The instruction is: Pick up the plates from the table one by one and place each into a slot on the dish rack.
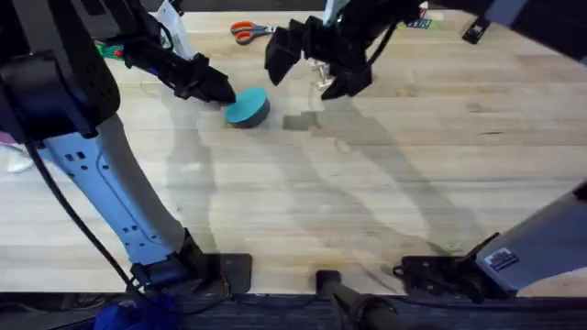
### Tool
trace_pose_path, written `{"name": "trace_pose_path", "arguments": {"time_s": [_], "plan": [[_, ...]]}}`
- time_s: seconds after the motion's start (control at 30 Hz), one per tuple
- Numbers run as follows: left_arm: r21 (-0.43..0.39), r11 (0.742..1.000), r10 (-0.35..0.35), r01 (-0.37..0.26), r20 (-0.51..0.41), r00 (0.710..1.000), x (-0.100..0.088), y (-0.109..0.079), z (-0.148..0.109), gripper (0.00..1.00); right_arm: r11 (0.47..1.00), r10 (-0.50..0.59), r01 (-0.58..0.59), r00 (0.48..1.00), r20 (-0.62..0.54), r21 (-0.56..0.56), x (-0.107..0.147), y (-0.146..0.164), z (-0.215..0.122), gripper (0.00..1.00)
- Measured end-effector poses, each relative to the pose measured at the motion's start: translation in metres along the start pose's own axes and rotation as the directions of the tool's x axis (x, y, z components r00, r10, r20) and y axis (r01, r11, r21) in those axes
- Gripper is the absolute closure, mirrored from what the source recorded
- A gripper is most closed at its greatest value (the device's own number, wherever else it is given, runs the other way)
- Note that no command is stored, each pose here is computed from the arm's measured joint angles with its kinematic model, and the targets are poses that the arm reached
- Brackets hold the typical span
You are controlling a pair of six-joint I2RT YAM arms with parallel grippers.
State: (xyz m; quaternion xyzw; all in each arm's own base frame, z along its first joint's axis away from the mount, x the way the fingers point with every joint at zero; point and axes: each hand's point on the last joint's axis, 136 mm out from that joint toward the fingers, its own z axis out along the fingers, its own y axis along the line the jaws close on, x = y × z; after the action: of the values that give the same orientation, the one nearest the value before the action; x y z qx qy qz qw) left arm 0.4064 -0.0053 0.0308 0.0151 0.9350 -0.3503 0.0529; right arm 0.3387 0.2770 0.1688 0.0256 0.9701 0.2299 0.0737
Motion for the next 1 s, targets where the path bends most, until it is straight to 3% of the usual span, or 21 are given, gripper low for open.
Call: {"name": "trace_pose_path", "arguments": {"time_s": [0.43, 0.7, 1.0], "plan": [[0.0, 1.0, 0.001, -0.001, 0.001, 1.0, 0.0, 0.0, 0.0, 0.961, 0.956, 0.291, -0.291, 0.957, -0.003, -0.031, -0.007, 0.018, 0.044, 0.006], [-0.001, 1.0, 0.002, -0.002, 0.002, 1.0, 0.0, 0.0, 0.0, 0.96, 0.935, 0.346, -0.342, 0.938, 0.022, -0.096, -0.021, 0.034, 0.059, 0.007], [0.0, 1.0, 0.002, -0.002, 0.002, 1.0, -0.001, 0.0, 0.0, 0.96, 0.912, 0.407, -0.407, 0.913, -0.007, -0.055, -0.016, 0.027, 0.082, 0.006]]}}
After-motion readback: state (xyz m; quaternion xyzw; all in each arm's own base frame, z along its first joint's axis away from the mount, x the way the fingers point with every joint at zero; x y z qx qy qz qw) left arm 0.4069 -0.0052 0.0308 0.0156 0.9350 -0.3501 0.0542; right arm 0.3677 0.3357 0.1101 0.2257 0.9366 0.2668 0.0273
